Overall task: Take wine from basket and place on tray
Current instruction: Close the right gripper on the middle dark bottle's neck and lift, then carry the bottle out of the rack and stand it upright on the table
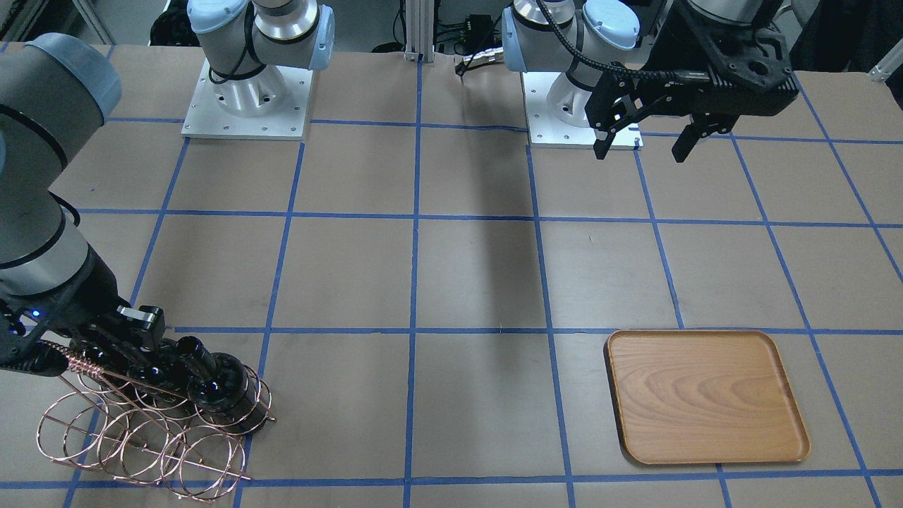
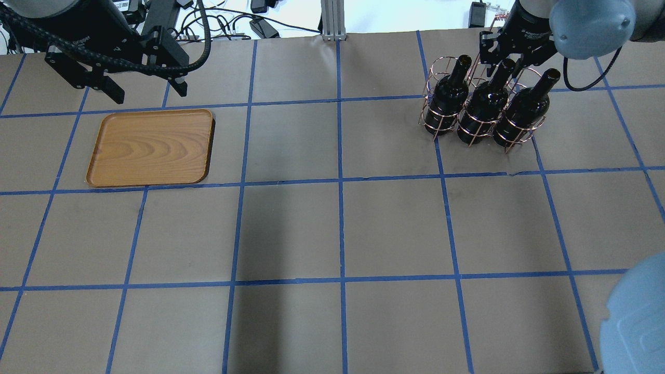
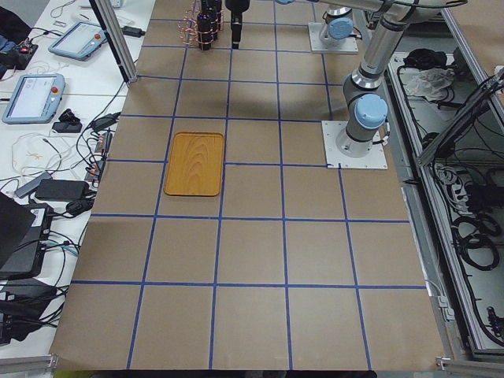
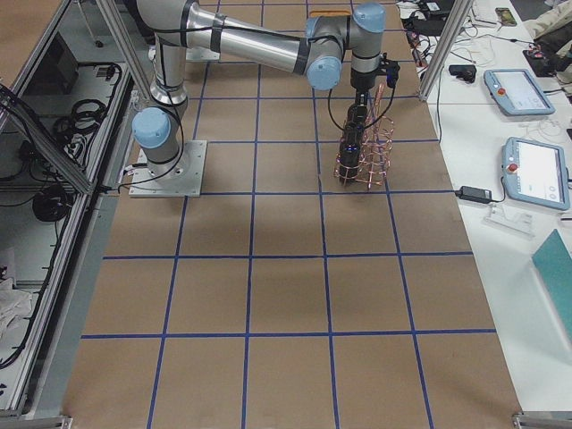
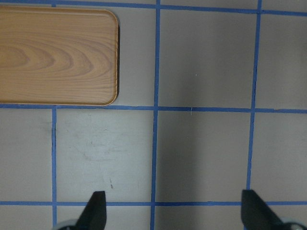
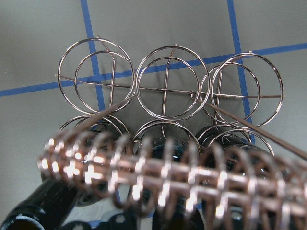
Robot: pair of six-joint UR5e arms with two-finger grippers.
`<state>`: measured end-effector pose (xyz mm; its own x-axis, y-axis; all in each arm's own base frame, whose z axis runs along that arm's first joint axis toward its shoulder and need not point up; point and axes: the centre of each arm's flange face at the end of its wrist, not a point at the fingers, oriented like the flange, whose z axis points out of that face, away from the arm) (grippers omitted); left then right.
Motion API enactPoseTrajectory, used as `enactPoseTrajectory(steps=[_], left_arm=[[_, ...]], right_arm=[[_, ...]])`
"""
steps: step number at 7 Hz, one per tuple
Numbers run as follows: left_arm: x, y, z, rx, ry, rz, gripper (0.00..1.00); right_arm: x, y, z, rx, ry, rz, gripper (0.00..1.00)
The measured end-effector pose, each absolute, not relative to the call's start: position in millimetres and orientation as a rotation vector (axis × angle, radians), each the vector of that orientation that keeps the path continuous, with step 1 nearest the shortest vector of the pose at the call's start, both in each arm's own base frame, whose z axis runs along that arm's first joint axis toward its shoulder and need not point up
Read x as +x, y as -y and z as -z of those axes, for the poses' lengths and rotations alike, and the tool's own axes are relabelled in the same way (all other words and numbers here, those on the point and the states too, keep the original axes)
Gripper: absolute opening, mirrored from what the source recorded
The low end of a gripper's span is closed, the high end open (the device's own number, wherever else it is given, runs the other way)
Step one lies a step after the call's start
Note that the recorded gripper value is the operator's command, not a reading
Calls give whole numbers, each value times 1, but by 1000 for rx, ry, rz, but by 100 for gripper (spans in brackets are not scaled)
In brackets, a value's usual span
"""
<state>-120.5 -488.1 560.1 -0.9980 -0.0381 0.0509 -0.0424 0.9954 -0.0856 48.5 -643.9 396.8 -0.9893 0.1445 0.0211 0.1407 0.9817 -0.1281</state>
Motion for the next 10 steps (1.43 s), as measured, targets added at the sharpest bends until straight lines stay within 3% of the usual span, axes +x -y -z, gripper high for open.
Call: enactPoseTrajectory(steps=[2,4,6,8,10], left_arm=[[-121,487,-560,61,3089,-130,100],[-121,481,-559,64,3091,-75,100],[-122,475,-559,66,3091,-33,100],[-121,474,-559,68,3091,-26,100],[-121,474,-559,68,3089,-27,100]], right_arm=[[49,642,-401,-217,3098,-186,7],[49,638,-409,-214,3101,-151,6],[51,627,-465,-209,3103,-156,6],[67,594,-538,-192,3104,-174,4],[130,549,-570,-225,3110,-166,0]])
